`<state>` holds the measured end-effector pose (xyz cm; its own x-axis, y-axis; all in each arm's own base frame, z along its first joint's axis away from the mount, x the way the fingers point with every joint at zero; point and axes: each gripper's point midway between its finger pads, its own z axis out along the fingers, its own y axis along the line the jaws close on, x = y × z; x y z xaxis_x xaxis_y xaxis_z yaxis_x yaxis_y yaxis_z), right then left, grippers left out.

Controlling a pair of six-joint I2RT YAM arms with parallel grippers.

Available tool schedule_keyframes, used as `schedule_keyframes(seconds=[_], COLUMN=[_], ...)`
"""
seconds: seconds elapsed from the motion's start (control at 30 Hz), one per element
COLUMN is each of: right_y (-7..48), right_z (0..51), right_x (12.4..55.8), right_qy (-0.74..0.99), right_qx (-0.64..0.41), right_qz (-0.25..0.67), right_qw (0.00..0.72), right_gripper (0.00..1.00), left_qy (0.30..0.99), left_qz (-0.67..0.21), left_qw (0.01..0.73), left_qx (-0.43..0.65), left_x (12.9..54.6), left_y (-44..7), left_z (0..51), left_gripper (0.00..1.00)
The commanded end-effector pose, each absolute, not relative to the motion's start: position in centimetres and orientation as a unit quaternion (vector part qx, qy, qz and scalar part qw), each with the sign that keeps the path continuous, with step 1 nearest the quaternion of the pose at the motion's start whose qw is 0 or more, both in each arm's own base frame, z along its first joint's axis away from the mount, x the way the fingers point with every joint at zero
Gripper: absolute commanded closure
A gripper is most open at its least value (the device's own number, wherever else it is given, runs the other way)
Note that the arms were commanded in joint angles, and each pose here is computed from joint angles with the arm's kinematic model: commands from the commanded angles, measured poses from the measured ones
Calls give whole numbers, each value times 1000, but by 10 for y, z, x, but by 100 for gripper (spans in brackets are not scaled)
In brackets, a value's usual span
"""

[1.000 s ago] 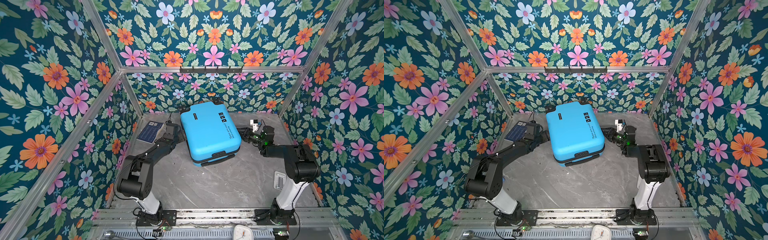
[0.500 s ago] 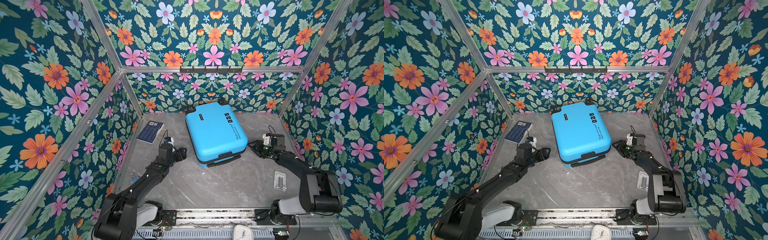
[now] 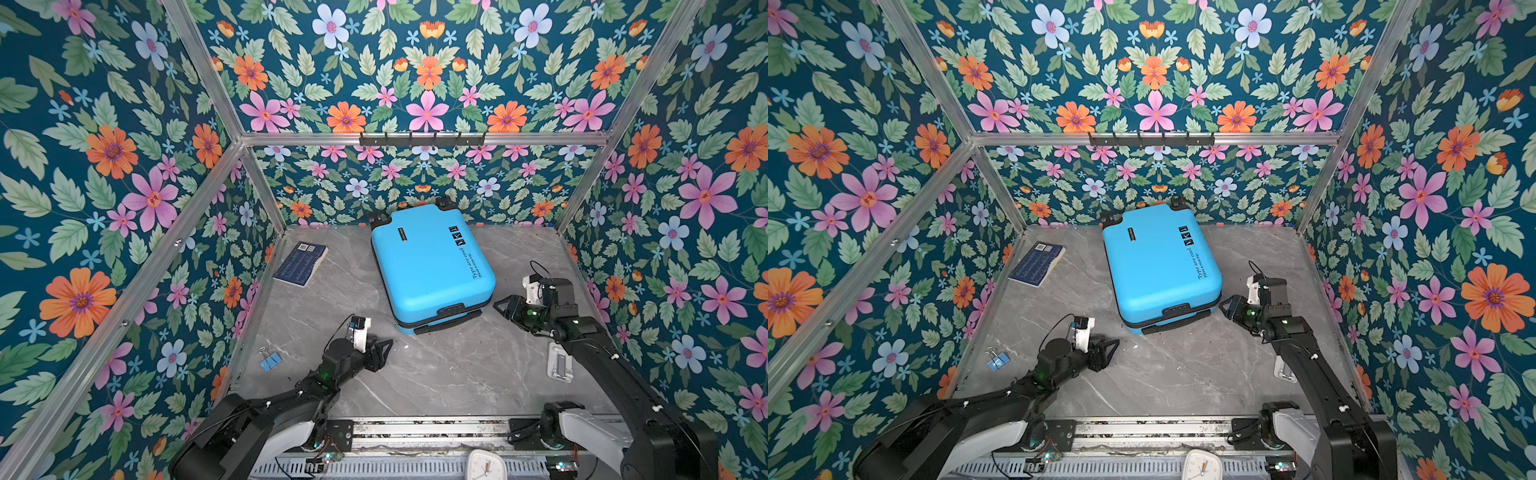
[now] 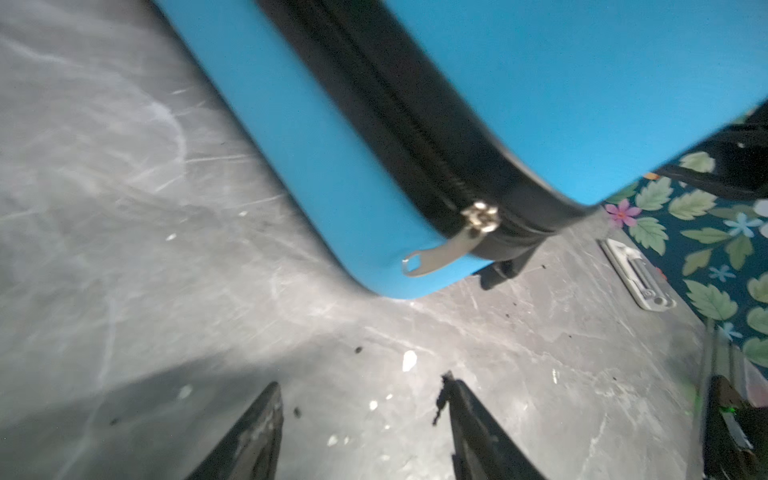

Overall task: Pack the luggage
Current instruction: 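Withdraw both grippers from the suitcase toward the robot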

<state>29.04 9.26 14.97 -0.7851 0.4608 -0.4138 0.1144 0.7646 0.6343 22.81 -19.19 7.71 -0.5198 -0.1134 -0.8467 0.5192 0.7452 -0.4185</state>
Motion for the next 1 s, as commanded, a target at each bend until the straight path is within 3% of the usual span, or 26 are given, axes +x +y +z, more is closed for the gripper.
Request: schedule_keyframes(seconds=[0.0,0.37,0.8,0.97], right_y=[91,97,101,104], right_z=[146,141,134,134], right_x=[282,280,281,283], right_qy=[902,897,894,893], right_qx=[159,166,167,166], right_qz=[293,312,326,333], right_qw=[276,266,258,254], right_gripper=[47,49,49,49], left_qy=[731,693,706,719], left_qz=[-349,-339,-308,-299], left_qw=[560,605,593,580], left_qx=[175,198,235,239], left_x=[230,248,259,263], left_y=[-204,-217,-229,-231], left_z=[118,120,108,100], left_gripper=[37,56,68,69])
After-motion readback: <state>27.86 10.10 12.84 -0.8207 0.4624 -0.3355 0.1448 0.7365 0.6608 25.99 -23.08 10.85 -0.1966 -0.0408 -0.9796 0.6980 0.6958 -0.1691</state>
